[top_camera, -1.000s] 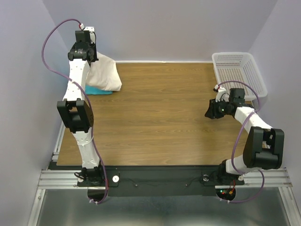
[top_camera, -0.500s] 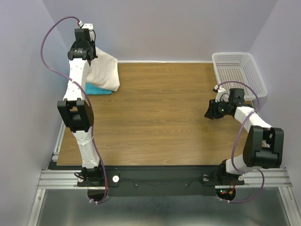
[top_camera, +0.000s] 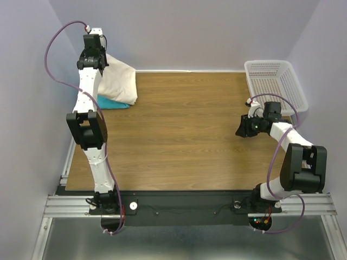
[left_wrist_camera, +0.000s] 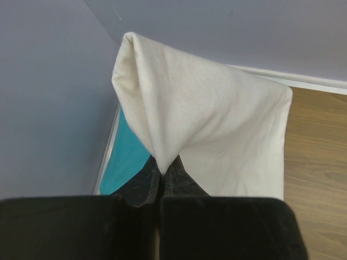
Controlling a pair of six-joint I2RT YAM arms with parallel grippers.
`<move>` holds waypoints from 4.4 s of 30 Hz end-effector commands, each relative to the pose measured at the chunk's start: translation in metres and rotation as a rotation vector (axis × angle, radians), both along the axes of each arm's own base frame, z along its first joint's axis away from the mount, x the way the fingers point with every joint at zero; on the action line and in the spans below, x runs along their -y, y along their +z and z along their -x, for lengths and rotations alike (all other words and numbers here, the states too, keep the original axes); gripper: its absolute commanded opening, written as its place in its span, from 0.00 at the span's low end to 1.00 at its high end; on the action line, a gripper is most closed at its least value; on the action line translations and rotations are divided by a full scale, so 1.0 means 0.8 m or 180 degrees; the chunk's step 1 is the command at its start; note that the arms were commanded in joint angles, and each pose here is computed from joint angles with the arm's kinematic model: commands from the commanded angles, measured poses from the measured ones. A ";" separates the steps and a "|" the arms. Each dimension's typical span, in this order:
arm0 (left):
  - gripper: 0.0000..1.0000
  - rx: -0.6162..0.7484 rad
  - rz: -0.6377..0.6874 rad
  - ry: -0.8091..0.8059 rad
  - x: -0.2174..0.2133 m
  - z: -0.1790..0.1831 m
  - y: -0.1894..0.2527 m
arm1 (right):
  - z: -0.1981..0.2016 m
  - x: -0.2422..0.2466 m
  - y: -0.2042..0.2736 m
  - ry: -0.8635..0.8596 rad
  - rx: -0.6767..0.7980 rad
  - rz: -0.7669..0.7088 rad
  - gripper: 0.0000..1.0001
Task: Fold and stack the t-shirts
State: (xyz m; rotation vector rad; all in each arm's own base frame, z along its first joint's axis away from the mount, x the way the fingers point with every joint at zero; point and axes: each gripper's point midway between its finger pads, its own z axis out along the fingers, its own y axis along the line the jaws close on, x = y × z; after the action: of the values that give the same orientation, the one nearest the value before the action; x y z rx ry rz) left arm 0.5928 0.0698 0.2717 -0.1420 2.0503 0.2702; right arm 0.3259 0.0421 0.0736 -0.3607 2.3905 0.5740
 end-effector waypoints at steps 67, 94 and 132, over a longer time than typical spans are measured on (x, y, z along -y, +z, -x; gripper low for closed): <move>0.84 -0.0853 -0.0954 -0.0064 0.133 0.058 -0.194 | -0.009 0.001 0.015 0.0050 0.0124 -0.0007 0.38; 0.36 -0.0876 -0.1199 0.0051 0.128 0.042 -0.210 | -0.009 0.001 0.018 0.0053 0.0139 -0.0009 0.39; 0.09 -0.0753 -0.0007 -0.0616 0.103 0.051 -0.185 | -0.009 0.002 0.017 0.0047 0.0128 -0.0003 0.38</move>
State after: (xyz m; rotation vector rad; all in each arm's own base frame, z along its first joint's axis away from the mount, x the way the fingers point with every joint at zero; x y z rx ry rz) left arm 0.5537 -0.0039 0.1084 0.0808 2.3052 0.2727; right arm 0.3227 0.0450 0.0697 -0.3674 2.4029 0.6034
